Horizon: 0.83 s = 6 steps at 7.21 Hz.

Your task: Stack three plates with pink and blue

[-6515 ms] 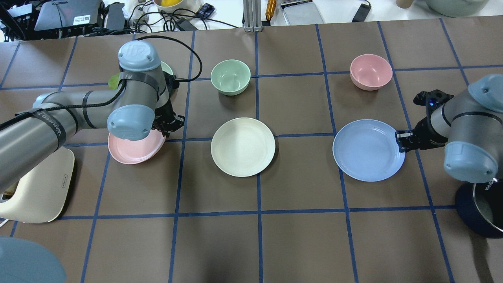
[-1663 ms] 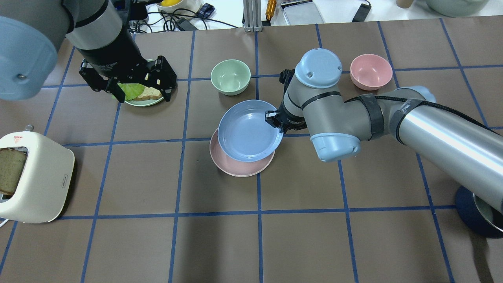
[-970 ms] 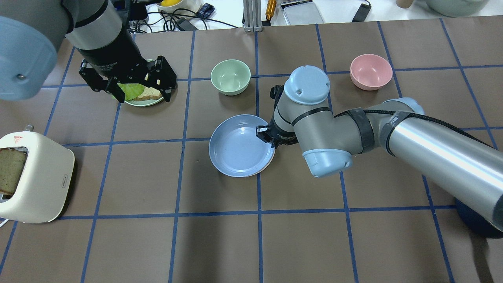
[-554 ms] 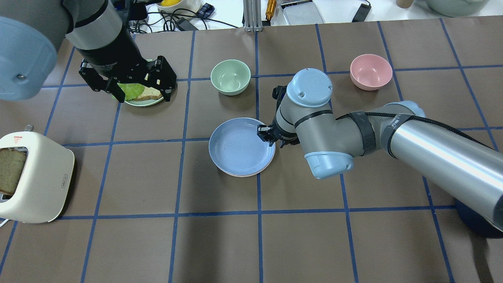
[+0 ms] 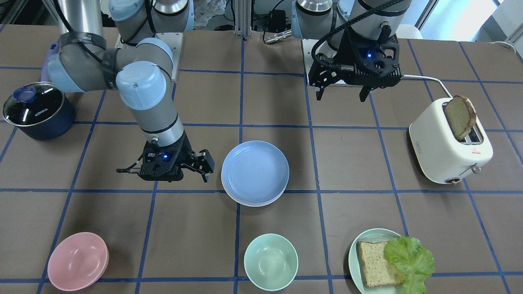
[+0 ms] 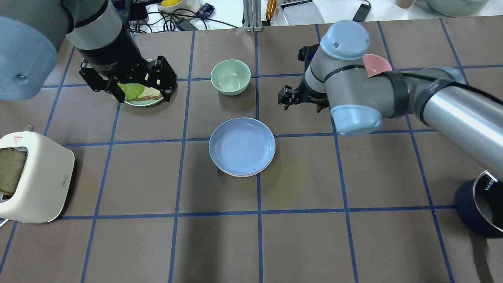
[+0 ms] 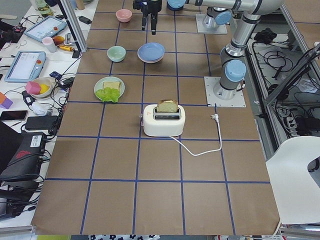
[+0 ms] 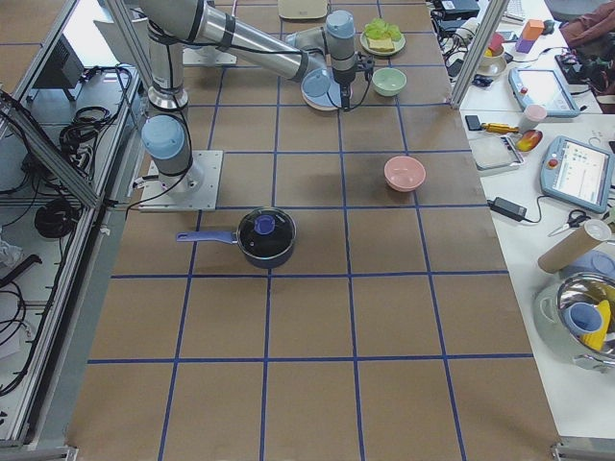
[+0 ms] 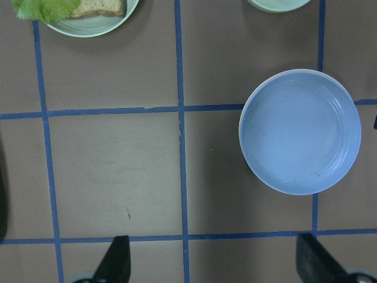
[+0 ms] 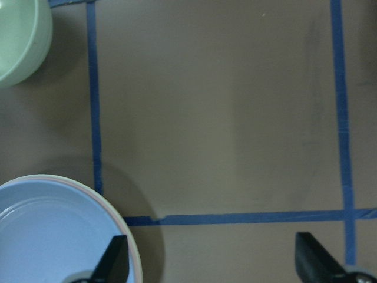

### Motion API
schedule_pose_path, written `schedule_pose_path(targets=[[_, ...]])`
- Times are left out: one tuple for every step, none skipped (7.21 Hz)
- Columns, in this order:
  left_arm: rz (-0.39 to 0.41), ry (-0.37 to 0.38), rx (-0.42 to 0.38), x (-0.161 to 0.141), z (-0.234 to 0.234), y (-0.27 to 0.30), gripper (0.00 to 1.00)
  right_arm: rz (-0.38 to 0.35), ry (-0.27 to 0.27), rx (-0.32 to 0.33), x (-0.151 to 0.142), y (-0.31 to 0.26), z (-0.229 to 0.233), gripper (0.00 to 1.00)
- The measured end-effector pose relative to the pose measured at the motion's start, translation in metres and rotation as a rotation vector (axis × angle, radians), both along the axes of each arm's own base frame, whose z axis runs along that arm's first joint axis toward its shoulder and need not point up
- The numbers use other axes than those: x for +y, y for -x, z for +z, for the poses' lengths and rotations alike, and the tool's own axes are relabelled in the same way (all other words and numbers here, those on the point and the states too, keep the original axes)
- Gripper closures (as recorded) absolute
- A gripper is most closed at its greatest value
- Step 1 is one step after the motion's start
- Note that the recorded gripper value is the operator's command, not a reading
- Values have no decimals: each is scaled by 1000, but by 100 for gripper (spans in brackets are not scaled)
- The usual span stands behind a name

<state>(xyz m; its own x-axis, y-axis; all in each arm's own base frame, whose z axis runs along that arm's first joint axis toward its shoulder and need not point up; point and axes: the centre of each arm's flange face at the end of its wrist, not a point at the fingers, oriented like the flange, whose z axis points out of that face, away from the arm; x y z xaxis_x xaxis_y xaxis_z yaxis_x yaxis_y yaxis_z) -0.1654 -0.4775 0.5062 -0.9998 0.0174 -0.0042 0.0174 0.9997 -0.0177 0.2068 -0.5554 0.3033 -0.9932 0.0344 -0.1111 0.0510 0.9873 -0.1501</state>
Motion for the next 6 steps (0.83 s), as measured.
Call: schedule_pose_path(targets=[[0,0,0,0,0,0,0,27,-25,37,-10,22,24,0],[0,0,0,0,0,0,0,49,-41,71,-10,36,55,0],[0,0,0,0,0,0,0,75,-69,103,-4,44,88,0],[0,0,0,0,0,0,0,92,-104,119,5,47,118,0],[0,0,0,0,0,0,0,100,-121,122,12,48,145,0],[0,0,0,0,0,0,0,111,-131,121,17,48,167,0]])
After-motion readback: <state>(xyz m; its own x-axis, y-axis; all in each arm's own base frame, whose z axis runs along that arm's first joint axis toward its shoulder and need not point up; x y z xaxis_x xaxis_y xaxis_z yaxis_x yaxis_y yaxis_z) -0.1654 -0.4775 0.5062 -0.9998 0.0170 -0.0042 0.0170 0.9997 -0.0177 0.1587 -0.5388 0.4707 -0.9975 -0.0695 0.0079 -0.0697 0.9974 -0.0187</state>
